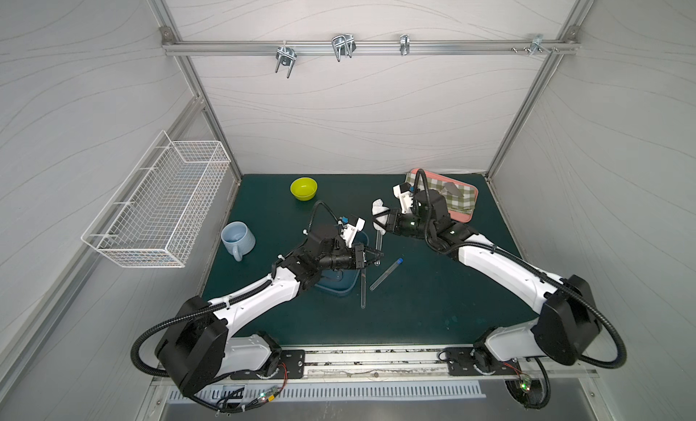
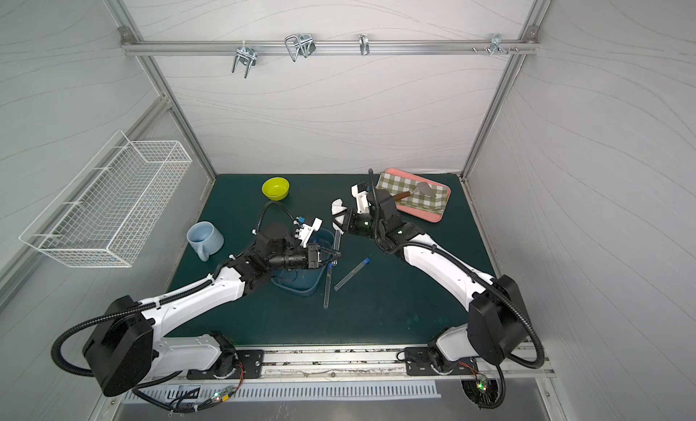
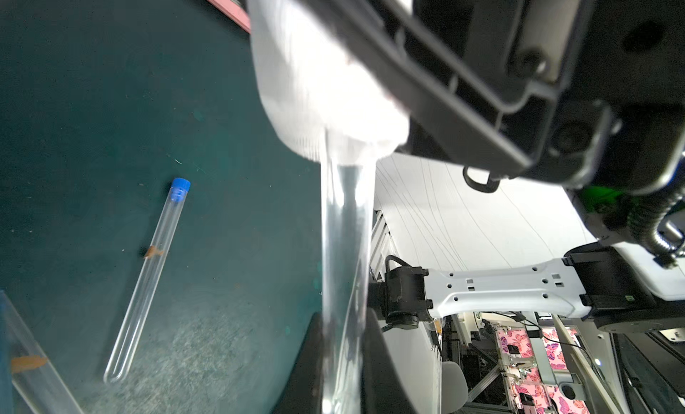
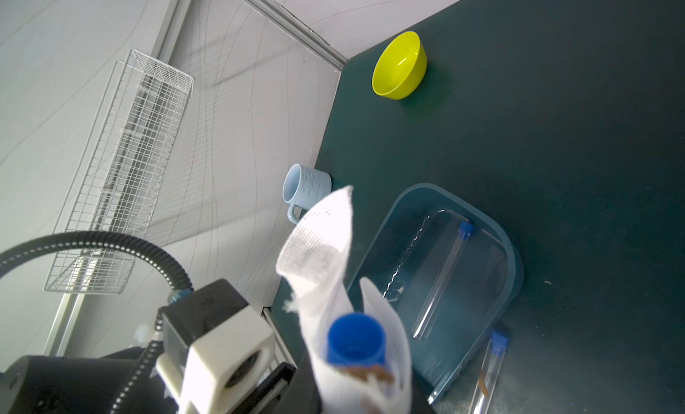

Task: Wipe the exteriors of test tubes
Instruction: Wipe the dirt from the test tube.

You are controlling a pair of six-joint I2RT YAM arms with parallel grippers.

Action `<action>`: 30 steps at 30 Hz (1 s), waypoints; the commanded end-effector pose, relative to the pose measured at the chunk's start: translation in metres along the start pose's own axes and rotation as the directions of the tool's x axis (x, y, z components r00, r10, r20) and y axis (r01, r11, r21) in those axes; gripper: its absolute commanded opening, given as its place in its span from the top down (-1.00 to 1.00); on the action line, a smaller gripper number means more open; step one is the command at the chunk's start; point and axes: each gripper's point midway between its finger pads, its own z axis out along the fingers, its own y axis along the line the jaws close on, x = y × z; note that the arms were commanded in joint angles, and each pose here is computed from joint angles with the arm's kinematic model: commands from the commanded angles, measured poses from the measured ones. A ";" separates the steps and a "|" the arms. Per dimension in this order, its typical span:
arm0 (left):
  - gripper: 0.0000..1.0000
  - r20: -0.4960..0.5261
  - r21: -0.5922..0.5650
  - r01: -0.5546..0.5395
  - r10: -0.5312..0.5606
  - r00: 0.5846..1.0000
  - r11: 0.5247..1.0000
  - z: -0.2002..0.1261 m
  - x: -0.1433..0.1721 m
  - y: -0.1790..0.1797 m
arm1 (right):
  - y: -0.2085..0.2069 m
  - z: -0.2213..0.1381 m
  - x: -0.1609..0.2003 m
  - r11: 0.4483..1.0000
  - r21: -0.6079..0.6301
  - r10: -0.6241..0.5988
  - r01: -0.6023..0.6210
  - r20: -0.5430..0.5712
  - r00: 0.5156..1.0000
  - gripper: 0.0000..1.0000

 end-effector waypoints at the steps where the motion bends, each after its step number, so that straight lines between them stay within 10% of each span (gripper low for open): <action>1: 0.87 0.029 0.032 -0.011 0.010 1.000 0.999 -0.007 -0.007 -0.012 | -0.003 0.003 -0.002 1.000 0.006 -0.030 0.030 -0.011 0.999 0.58; 16: 0.87 0.039 0.028 -0.011 0.010 0.999 1.000 -0.006 -0.013 -0.011 | -0.006 -0.008 0.088 0.999 0.038 0.041 -0.038 -0.081 0.996 0.58; 30: 0.80 0.041 0.018 -0.003 0.002 0.999 1.000 -0.005 -0.011 -0.007 | 0.008 -0.002 0.082 1.000 0.021 -0.020 0.022 -0.101 0.995 0.67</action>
